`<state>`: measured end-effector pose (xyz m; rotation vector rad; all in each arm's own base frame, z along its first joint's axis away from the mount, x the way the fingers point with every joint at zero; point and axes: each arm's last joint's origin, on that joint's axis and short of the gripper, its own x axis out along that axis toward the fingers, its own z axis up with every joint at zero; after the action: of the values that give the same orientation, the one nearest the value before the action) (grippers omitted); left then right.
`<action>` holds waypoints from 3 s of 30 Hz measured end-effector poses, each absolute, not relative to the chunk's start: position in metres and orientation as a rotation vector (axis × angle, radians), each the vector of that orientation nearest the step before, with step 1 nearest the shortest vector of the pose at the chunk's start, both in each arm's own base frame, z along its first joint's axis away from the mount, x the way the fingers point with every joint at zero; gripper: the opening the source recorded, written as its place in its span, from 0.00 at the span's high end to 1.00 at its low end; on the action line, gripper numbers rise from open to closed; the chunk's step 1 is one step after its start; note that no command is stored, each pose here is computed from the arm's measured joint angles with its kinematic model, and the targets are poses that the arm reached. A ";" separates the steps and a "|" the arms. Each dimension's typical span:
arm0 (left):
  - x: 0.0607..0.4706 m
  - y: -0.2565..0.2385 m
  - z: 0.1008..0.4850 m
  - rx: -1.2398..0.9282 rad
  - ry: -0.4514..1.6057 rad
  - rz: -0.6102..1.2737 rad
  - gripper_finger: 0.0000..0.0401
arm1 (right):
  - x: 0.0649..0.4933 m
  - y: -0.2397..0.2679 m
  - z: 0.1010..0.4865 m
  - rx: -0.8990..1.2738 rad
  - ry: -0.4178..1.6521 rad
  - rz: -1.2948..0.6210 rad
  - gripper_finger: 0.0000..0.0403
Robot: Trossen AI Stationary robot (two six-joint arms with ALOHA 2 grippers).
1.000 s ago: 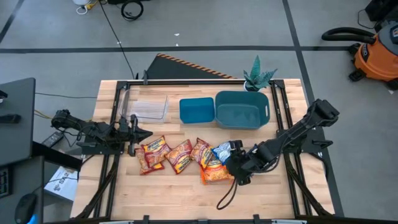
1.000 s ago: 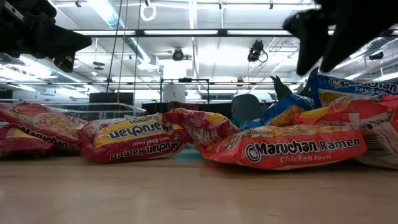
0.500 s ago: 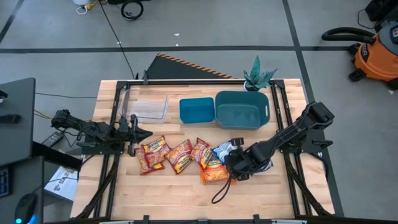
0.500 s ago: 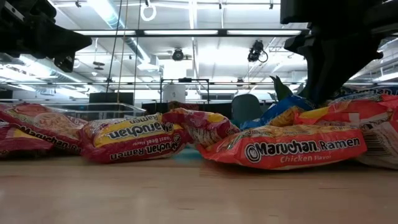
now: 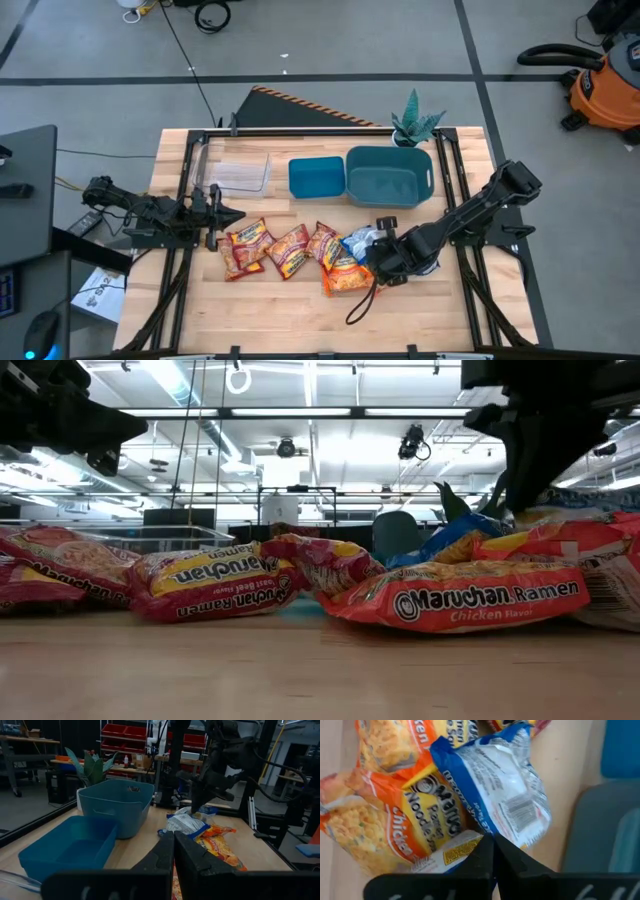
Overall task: Sort Maruchan noodles
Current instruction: Put the blue noodle pack into the green bin
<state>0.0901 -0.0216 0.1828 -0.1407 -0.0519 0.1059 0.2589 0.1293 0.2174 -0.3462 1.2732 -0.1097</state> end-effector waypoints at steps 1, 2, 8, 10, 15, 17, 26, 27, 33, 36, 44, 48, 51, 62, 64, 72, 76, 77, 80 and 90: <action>0.090 -0.022 0.183 -0.141 -0.052 0.106 0.96 | 0.258 0.129 0.222 -0.354 1.268 -0.119 0.99; 0.090 -0.022 0.183 -0.141 -0.052 0.106 0.96 | 0.257 0.128 0.226 -0.361 1.259 -0.130 0.99; 0.090 -0.022 0.183 -0.141 -0.052 0.106 0.96 | 0.249 0.120 0.262 -0.403 1.171 -0.207 0.98; 0.090 -0.022 0.183 -0.141 -0.052 0.106 0.96 | 0.245 0.115 0.274 -0.406 1.141 -0.229 0.98; 0.090 -0.022 0.183 -0.141 -0.051 0.106 0.96 | 0.231 0.101 0.301 -0.404 1.041 -0.290 0.98; 0.090 -0.022 0.183 -0.141 -0.052 0.106 0.96 | 0.226 0.094 0.311 -0.408 1.001 -0.315 0.98; 0.090 -0.022 0.183 -0.141 -0.052 0.106 0.96 | 0.208 0.057 0.342 -0.459 0.853 -0.512 0.97; 0.090 -0.022 0.183 -0.141 -0.052 0.106 0.96 | 0.207 0.053 0.344 -0.463 0.852 -0.524 0.97; 0.090 -0.022 0.183 -0.141 -0.052 0.106 0.96 | 0.203 0.026 0.350 -0.484 0.886 -0.608 0.97; 0.090 -0.022 0.183 -0.140 -0.051 0.106 0.96 | 0.199 0.010 0.347 -0.479 0.927 -0.654 0.97; 0.090 -0.022 0.183 -0.141 -0.052 0.106 0.96 | 0.184 -0.030 0.310 -0.403 1.109 -0.707 0.97; 0.090 -0.022 0.183 -0.140 -0.051 0.106 0.96 | 0.181 -0.043 0.288 -0.330 1.189 -0.677 0.97; 0.090 -0.022 0.183 -0.141 -0.052 0.106 0.96 | 0.180 -0.052 0.268 -0.289 1.236 -0.649 0.97; 0.090 -0.022 0.183 -0.141 -0.051 0.106 0.96 | 0.186 -0.066 0.235 -0.174 1.177 -0.535 0.93; 0.090 -0.022 0.183 -0.141 -0.052 0.106 0.96 | 0.189 -0.066 0.238 -0.149 1.144 -0.502 0.90; 0.090 -0.022 0.183 -0.140 -0.051 0.106 0.96 | 0.201 -0.058 0.262 -0.070 1.036 -0.352 0.72; 0.090 -0.022 0.183 -0.141 -0.052 0.106 0.96 | 0.205 -0.043 0.265 0.016 1.007 -0.215 0.67; 0.090 -0.022 0.183 -0.141 -0.052 0.106 0.96 | 0.205 -0.038 0.264 0.031 1.010 -0.199 0.66; 0.090 -0.022 0.183 -0.141 -0.051 0.106 0.96 | 0.206 -0.023 0.263 0.056 1.020 -0.163 0.65; 0.090 -0.022 0.183 -0.140 -0.051 0.106 0.96 | 0.208 0.047 0.236 0.078 1.142 -0.074 0.65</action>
<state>0.0901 -0.0216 0.1828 -0.1405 -0.0513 0.1057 0.2076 0.0475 0.2359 0.0777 1.1420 -0.0737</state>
